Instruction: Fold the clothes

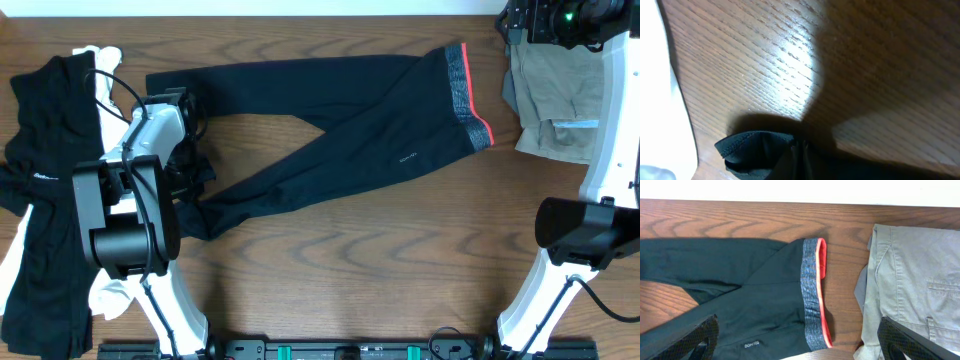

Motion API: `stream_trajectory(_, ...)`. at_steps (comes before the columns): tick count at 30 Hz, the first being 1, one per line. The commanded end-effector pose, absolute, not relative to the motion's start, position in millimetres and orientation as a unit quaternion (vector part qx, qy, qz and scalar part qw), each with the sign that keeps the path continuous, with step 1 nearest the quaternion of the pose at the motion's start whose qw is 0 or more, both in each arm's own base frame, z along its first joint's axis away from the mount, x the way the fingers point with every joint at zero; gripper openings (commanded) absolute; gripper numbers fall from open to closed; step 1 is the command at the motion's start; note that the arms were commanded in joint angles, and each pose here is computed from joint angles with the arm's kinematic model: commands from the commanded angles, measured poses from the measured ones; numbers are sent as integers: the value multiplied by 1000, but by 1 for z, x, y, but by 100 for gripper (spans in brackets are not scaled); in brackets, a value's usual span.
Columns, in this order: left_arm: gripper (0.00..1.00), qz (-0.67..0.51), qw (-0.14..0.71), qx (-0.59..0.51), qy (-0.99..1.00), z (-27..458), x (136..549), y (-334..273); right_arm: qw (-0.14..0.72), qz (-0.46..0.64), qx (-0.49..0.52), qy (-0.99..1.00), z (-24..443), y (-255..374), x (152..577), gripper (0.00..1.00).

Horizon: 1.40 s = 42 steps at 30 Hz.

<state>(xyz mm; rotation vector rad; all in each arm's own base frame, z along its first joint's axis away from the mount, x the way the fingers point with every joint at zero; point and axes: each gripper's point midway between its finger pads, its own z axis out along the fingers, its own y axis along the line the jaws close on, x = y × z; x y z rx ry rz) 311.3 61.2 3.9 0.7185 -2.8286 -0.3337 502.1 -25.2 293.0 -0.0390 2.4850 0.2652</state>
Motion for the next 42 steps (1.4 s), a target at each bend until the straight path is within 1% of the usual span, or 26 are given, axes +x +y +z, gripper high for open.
stream_trajectory(1, 6, -116, 84, 250, -958, 14, 326, 68, 315, 101, -20, 944, 291, -27, 502, 99)
stream_trajectory(4, 6, -108, 39, 260, -959, 37, 355, 74, 315, 101, -20, 944, 292, -27, 502, 99)
stream_trajectory(5, 6, -104, 14, 263, -959, 52, 370, 78, 315, 101, -20, 944, 292, -27, 502, 99)
stream_trajectory(10, 6, -92, -73, 256, -960, 113, 419, 87, 314, 101, -20, 944, 291, -27, 502, 99)
stream_trajectory(12, 6, -89, -95, 256, -958, 136, 428, 88, 313, 101, -20, 944, 291, -27, 501, 99)
stream_trajectory(14, 6, -88, -101, 256, -957, 152, 428, 88, 311, 102, -20, 945, 291, -27, 501, 99)
stream_trajectory(17, 6, -92, -76, 255, -960, 158, 414, 86, 310, 102, -20, 945, 290, -27, 500, 99)
stream_trajectory(23, 6, -104, 21, 250, -962, 141, 369, 84, 311, 102, -20, 945, 290, -27, 500, 99)
stream_trajectory(30, 6, -115, 134, 257, -950, 96, 315, 91, 309, 102, -20, 945, 290, -27, 500, 99)
stream_trajectory(35, 6, -114, 209, 277, -931, 58, 267, 102, 309, 102, -19, 945, 290, -28, 500, 99)
stream_trajectory(39, 6, -108, 239, 305, -916, 34, 238, 114, 300, 104, -17, 948, 287, -27, 496, 99)
stream_trajectory(42, 6, -101, 235, 333, -908, 24, 231, 127, 275, 108, -13, 955, 281, -26, 485, 99)
